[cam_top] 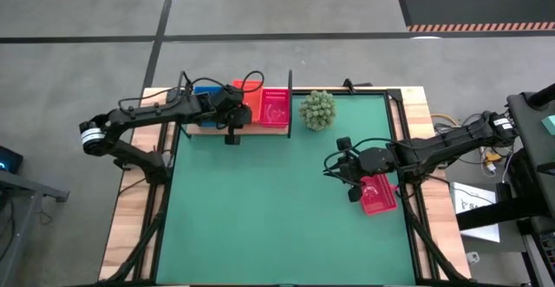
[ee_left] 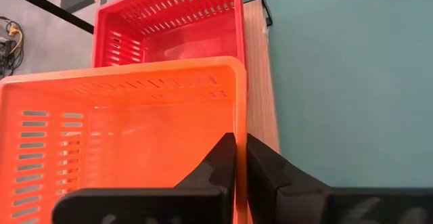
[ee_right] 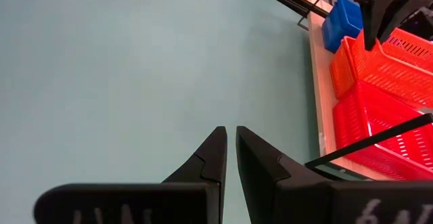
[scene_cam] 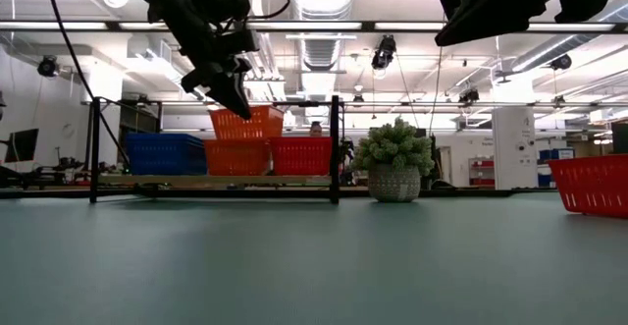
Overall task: Stack baskets on shelf by color
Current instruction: Stack the orange bin on the orange bin on the shelf
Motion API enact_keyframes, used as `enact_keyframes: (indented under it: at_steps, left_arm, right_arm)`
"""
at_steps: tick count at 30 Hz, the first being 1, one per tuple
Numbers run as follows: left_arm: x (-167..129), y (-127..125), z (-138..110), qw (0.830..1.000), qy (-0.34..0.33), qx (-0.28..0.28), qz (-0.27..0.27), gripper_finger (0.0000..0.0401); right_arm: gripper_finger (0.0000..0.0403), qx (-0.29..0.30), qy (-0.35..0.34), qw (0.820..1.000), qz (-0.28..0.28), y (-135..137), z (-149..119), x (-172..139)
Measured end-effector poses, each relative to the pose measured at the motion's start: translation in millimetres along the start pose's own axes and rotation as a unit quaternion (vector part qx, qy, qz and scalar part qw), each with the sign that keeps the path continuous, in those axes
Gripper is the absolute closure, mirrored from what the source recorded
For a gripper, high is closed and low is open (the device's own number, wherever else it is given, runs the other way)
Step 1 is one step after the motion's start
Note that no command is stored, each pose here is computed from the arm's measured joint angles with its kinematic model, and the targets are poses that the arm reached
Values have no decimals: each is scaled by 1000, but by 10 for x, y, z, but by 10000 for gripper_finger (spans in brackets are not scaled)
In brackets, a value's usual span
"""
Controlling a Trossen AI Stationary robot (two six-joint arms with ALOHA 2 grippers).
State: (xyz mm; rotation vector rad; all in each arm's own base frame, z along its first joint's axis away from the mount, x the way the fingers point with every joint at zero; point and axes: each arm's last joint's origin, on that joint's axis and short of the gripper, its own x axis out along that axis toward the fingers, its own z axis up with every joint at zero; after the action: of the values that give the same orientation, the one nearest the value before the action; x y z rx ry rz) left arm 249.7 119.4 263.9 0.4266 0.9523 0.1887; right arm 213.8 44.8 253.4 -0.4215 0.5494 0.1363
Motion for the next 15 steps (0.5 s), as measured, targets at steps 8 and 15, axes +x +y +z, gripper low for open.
enact_keyframes:
  at_steps: [8, 15]
  left_arm:
    - [-45, 39, 15, 999, 22, -25, 26, 372]
    - [-80, 42, 13, 999, 36, -26, 19, 367]
  right_arm:
    - [376, -2, 0, 1000, 0, 0, 0, 0]
    - [376, -8, 2, 1000, 0, 1, -3, 0]
